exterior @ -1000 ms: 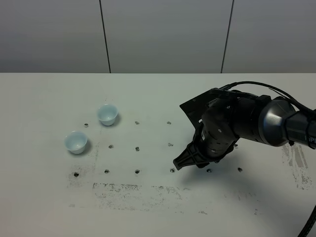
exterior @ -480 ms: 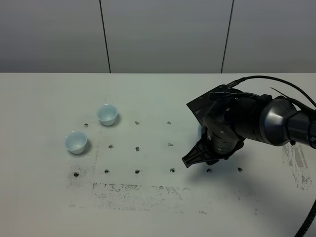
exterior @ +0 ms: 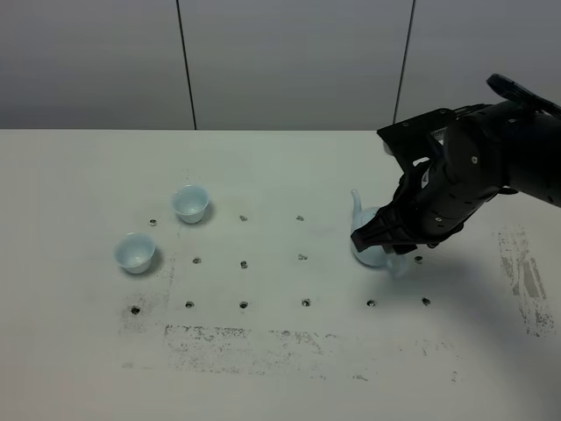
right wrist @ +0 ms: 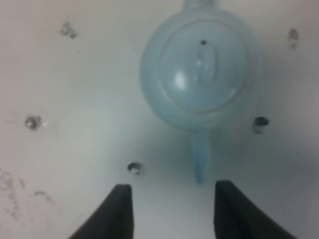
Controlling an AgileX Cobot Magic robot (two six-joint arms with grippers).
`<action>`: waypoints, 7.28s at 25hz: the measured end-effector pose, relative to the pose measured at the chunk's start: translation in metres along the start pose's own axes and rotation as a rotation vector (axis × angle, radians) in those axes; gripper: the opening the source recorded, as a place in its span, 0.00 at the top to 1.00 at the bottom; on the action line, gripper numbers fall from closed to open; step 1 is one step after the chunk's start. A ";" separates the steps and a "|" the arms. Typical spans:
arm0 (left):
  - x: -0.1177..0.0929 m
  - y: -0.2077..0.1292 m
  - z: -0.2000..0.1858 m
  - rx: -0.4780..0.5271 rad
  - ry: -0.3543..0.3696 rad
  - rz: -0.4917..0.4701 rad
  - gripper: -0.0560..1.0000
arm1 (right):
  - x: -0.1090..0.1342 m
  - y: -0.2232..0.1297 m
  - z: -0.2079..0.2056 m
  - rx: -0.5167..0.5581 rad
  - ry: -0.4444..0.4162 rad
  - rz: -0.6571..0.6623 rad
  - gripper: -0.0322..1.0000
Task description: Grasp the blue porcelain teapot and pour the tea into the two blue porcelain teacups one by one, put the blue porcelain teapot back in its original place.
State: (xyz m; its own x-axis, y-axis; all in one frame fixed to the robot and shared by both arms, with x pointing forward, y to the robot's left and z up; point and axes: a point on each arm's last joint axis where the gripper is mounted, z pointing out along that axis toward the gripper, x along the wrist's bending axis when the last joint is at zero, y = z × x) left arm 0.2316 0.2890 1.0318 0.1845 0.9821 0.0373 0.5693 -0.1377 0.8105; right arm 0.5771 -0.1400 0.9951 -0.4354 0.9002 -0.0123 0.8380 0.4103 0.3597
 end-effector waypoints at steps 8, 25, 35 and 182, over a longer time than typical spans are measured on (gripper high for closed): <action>0.000 0.000 0.000 0.000 0.000 0.000 0.54 | -0.009 0.001 0.034 0.025 -0.001 -0.012 0.59; 0.000 0.000 0.000 0.000 0.000 0.000 0.54 | -0.010 -0.001 0.065 0.046 0.000 -0.012 0.59; 0.000 0.000 0.000 0.000 0.000 0.000 0.54 | -0.013 -0.003 0.072 0.058 -0.002 -0.003 0.60; 0.000 0.000 0.000 -0.001 0.001 0.000 0.54 | 0.211 0.088 0.043 -0.186 -0.368 -1.361 0.89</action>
State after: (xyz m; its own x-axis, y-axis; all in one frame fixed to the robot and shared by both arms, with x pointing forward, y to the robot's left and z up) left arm 0.2316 0.2891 1.0319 0.1839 0.9822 0.0382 0.5688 -0.1380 0.8108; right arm 0.5731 0.0922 0.9837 -0.7206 -0.1773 -0.6703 -0.2260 0.9740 -0.0146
